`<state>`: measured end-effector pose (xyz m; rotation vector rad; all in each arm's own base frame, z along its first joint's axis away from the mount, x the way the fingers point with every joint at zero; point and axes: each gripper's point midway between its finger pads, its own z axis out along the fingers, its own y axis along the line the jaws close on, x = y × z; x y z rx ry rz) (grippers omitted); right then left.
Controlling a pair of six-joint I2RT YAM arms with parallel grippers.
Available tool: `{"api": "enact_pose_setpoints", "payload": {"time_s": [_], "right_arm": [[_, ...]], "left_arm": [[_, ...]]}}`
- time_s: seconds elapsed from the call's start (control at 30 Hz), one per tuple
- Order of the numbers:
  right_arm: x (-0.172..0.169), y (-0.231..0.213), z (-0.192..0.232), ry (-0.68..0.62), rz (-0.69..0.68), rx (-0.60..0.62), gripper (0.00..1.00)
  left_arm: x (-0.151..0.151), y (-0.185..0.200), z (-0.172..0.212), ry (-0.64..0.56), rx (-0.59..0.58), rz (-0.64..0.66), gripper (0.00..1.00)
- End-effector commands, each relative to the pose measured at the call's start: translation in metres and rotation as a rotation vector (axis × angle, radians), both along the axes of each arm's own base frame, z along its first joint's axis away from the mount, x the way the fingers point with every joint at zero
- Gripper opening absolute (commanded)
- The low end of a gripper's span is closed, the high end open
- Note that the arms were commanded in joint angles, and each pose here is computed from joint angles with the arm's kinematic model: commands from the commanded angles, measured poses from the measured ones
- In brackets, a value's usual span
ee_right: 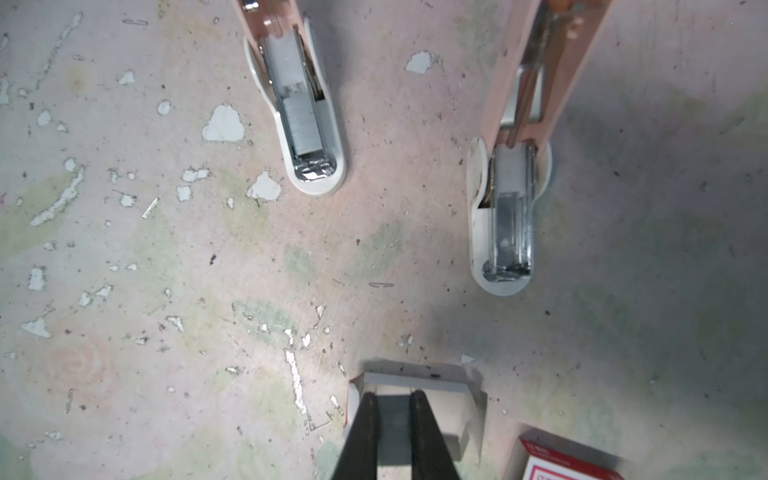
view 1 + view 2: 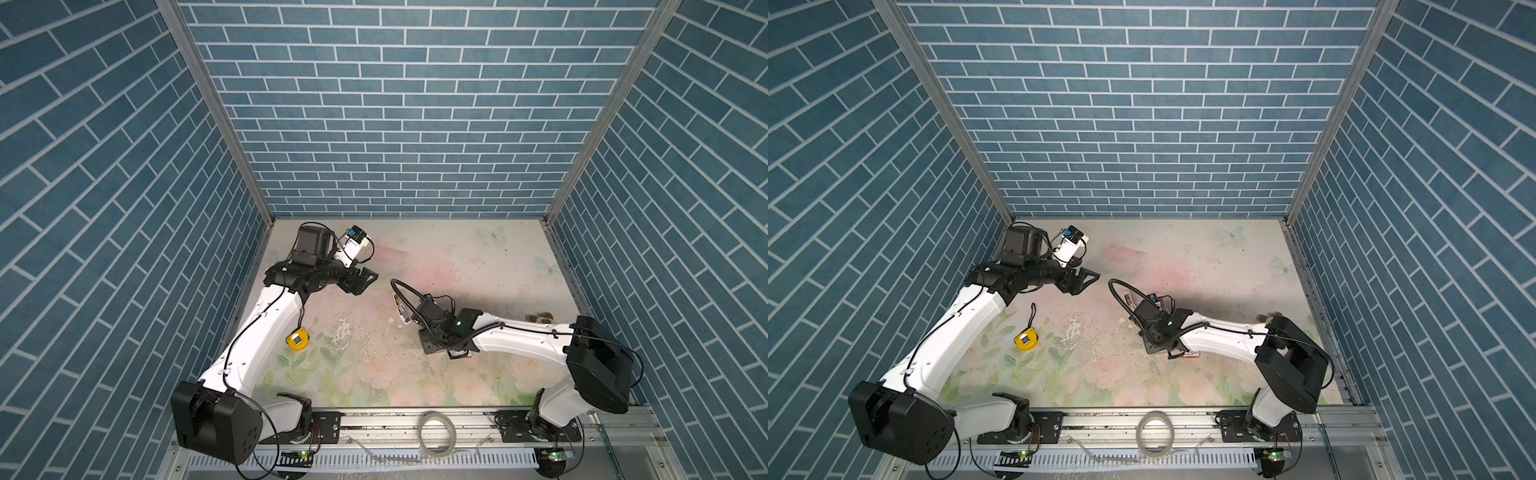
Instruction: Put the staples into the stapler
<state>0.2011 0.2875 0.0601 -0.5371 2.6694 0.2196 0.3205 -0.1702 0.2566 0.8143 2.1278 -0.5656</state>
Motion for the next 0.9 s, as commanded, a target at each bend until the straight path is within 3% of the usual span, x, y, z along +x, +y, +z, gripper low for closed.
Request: {"api": "enact_pose_setpoints", "payload": {"time_s": [0.0, 0.4, 0.87], "right_arm": [[0.015, 0.007, 0.007, -0.041, 0.006, 0.026, 0.00], [0.072, 0.008, 0.023, -0.174, 0.004, 0.130, 0.02], [0.084, -0.013, 0.010, -0.239, 0.020, 0.105, 0.02]], "left_arm": [[-0.002, -0.001, 0.008, -0.019, -0.006, -0.001, 0.83], [0.000, 0.000, 0.006, -0.012, -0.001, 0.001, 0.82], [0.004, -0.004, 0.002, 0.025, -0.008, -0.003, 0.83]]}}
